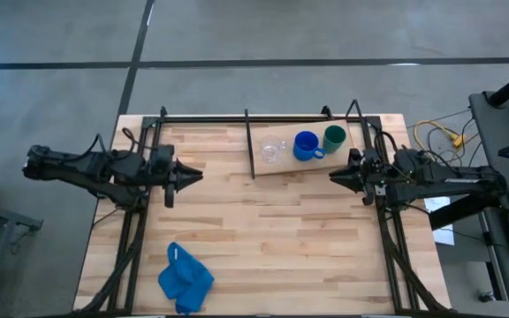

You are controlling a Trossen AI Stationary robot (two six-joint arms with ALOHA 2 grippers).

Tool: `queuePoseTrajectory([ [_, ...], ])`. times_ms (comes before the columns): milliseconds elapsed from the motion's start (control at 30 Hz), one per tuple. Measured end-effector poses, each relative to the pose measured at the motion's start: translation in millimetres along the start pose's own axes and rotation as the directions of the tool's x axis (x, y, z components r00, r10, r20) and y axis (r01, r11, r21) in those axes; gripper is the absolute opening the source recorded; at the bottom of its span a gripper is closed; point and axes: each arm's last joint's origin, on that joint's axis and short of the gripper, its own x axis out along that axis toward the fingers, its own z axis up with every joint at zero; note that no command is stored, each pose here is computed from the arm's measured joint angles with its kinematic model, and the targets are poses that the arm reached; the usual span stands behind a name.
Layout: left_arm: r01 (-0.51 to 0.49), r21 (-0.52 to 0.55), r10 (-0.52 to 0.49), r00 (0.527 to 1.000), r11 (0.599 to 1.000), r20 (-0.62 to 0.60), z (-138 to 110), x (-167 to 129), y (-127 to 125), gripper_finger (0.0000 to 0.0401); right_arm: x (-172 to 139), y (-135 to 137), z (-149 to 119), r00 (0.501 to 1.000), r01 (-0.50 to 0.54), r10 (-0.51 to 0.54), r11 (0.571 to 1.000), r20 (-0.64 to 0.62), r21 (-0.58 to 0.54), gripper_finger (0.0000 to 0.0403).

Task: Stack small to large cups/mugs on shelf
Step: Return to Home Position

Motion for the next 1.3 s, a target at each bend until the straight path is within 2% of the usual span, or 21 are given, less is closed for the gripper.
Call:
queuePoseTrajectory([
  [267, 0.01, -0.008, -0.009, 1.0, 1.0, 0.019, -23, -8, 14, 0.0048, -5, -7, -15, 1.0, 0.0, 0.0, 1.0, -0.001, 0.013, 0.0077],
  [433, 0.01, -0.009, -0.01, 1.0, 1.0, 0.022, -38, -14, 24, 0.0048, -9, -13, -27, 0.997, -0.035, 0.033, 0.999, 0.069, 0.024, 0.0077],
  [700, 0.034, -0.027, -0.032, 0.996, 0.999, 0.084, -64, -33, 44, 0.0048, -16, -23, -49, 0.99, -0.069, 0.062, 0.996, 0.128, 0.054, 0.0077],
  [933, 0.063, -0.046, -0.055, 0.987, 0.997, 0.15, -86, -42, 59, 0.0047, -22, -26, -57, 0.982, -0.091, 0.082, 0.995, 0.168, 0.05, 0.0077],
  [1167, 0.061, -0.047, -0.052, 0.983, 0.997, 0.174, -111, -35, 69, 0.0047, -22, -32, -69, 0.97, -0.116, 0.107, 0.993, 0.218, 0.033, 0.0077],
  [1300, 0.053, -0.031, -0.046, 0.979, 0.998, 0.2, -113, -30, 69, 0.0047, -21, -36, -78, 0.962, -0.128, 0.117, 0.991, 0.247, 0.026, 0.0077],
])
